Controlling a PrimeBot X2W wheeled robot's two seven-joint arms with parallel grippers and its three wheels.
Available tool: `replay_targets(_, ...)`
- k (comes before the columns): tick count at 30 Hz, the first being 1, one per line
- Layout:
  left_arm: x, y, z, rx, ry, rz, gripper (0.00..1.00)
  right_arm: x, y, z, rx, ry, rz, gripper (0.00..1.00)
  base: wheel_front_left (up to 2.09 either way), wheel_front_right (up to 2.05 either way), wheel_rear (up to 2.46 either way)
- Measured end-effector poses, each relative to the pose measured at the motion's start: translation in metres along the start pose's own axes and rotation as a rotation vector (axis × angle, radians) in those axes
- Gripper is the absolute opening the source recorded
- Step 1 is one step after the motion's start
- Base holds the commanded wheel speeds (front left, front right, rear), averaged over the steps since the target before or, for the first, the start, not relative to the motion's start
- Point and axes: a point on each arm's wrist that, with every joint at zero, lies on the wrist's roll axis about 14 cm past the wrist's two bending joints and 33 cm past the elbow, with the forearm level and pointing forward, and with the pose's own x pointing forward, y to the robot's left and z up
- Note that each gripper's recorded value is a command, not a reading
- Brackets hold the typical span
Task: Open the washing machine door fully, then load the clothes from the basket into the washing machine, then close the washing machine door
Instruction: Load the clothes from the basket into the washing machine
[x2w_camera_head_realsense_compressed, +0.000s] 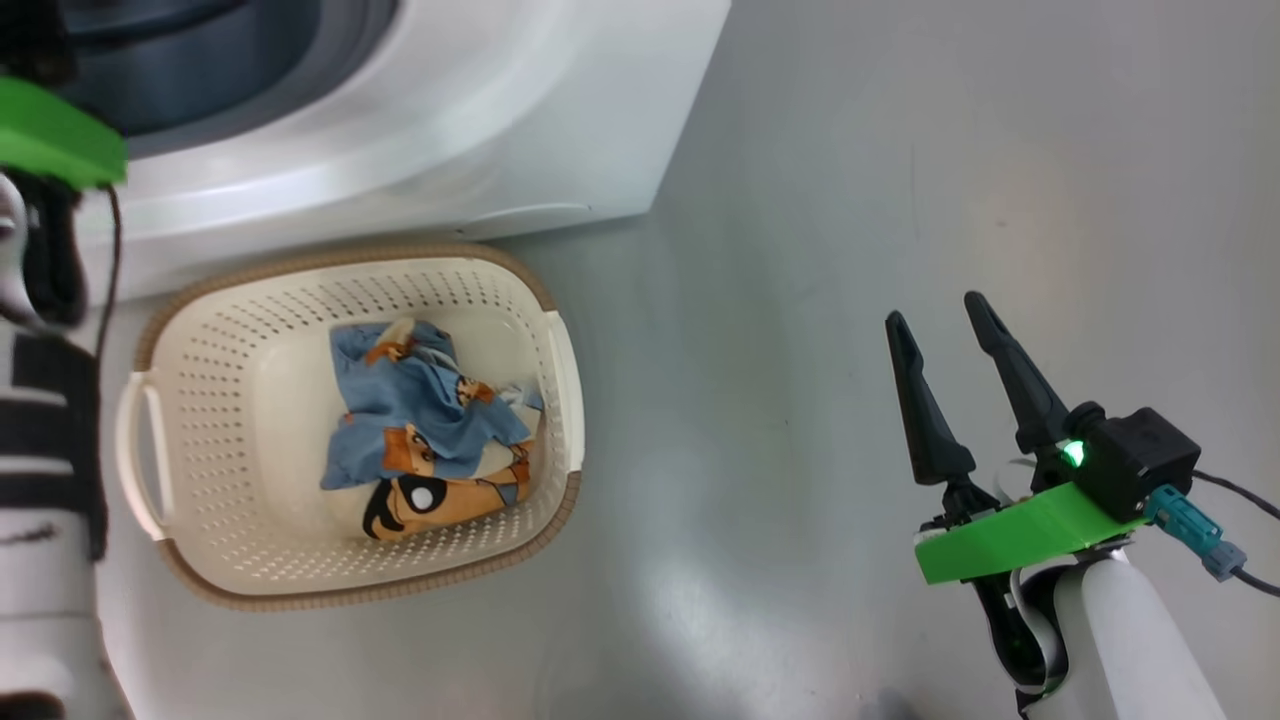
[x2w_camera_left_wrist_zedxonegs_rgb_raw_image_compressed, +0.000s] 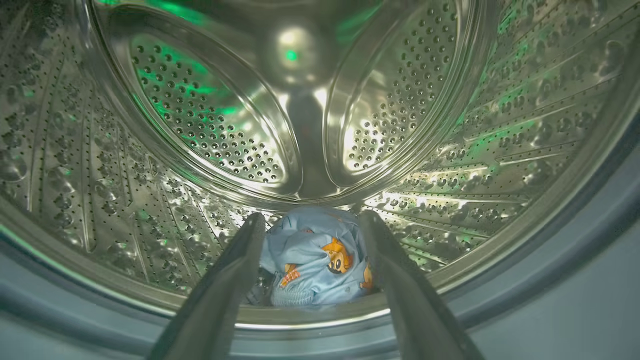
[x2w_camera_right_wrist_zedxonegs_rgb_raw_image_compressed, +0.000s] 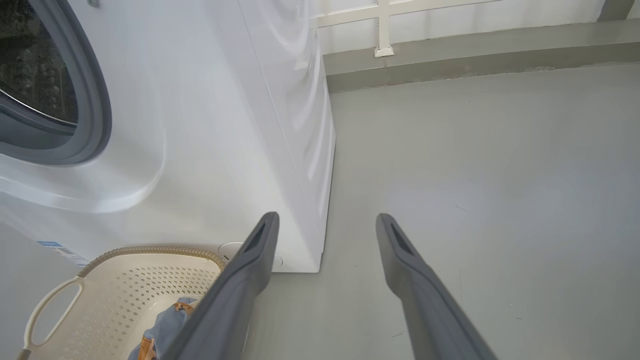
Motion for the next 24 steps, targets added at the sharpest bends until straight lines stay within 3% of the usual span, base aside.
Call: replay_targets(24, -0.110, 0.004, 0.024, -0.098, -0.116, 0.073, 1.00, -0.008, 0.015, 0.023, 0.005, -0.049, 0.034, 1.00, 0.00, 0.00, 0.00)
